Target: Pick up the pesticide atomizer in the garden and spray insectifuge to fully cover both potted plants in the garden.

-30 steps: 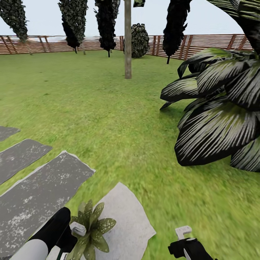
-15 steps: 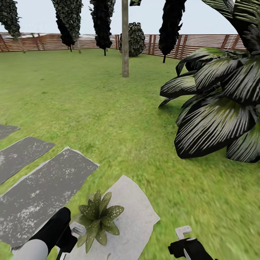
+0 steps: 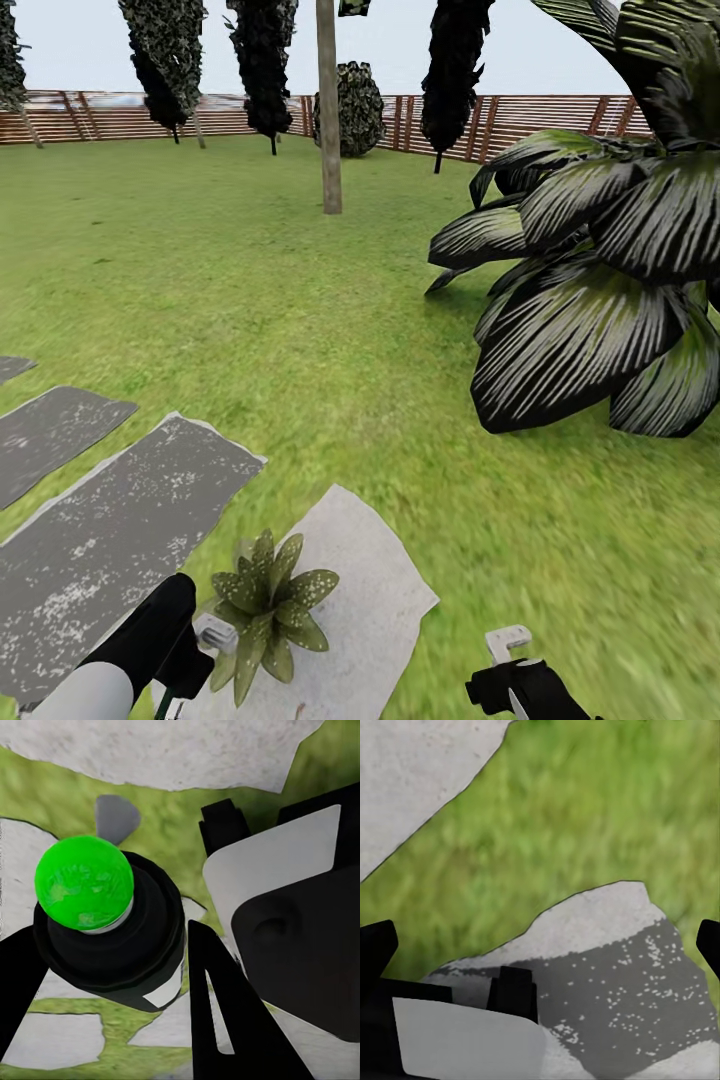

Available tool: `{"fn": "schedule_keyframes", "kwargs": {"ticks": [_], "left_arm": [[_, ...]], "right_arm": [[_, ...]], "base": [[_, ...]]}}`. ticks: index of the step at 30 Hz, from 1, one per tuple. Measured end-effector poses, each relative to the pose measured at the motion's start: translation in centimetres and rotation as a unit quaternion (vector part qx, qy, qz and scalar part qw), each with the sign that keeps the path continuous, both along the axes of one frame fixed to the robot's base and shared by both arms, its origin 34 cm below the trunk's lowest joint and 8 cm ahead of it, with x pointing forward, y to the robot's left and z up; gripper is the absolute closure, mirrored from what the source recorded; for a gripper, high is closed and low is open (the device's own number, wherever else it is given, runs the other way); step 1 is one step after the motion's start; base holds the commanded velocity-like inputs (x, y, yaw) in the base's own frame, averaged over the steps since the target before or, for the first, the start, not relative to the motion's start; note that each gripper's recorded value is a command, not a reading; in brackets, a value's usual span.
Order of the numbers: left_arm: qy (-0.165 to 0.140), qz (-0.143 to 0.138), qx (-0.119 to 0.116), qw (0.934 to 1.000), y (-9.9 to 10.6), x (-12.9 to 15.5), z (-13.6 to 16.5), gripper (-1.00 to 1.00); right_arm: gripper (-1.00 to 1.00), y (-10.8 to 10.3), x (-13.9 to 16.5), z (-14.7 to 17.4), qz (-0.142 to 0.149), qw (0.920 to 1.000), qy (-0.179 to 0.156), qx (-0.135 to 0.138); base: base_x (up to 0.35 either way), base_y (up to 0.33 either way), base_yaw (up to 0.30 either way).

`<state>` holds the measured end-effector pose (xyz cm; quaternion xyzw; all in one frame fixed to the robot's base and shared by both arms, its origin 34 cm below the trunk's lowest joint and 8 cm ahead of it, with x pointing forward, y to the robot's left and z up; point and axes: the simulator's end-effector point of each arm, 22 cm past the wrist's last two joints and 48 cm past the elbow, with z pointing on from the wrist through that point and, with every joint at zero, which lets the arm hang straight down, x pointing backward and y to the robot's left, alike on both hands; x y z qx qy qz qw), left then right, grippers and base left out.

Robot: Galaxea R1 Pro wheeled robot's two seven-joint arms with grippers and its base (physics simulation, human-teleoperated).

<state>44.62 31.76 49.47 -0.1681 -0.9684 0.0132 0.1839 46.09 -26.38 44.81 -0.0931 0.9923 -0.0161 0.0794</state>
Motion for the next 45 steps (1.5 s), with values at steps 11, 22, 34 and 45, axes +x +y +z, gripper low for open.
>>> {"fn": "schedule_keyframes", "kwargs": {"ticks": [11, 22, 34, 45], "left_arm": [[-0.001, -0.002, 0.0, 1.0, -0.08, 0.2, 0.04, 1.0], [0.003, -0.001, 0.0, 1.0, -0.11, -0.13, -0.04, 1.0], [0.002, -0.002, 0.001, 1.0, -0.08, -0.1, -0.04, 1.0], [0.001, -0.003, 0.001, 1.0, -0.16, 0.17, 0.03, 1.0]], "right_arm": [[-1.0, 0.0, 0.0, 0.0, 0.0, 1.0, 0.0, 0.0], [-1.0, 0.0, 0.0, 0.0, 0.0, 1.0, 0.0, 0.0], [-1.0, -0.01, 0.0, 0.0, 0.0, 1.0, 0.0, 0.0], [-1.0, -0.05, -0.22, -0.03, 0.0, 1.0, 0.005, -0.001]], "base": [[0.0, -0.003, 0.0], [0.0, -0.099, 0.0], [0.0, 0.197, 0.0], [0.031, 0.003, 0.0]]}}
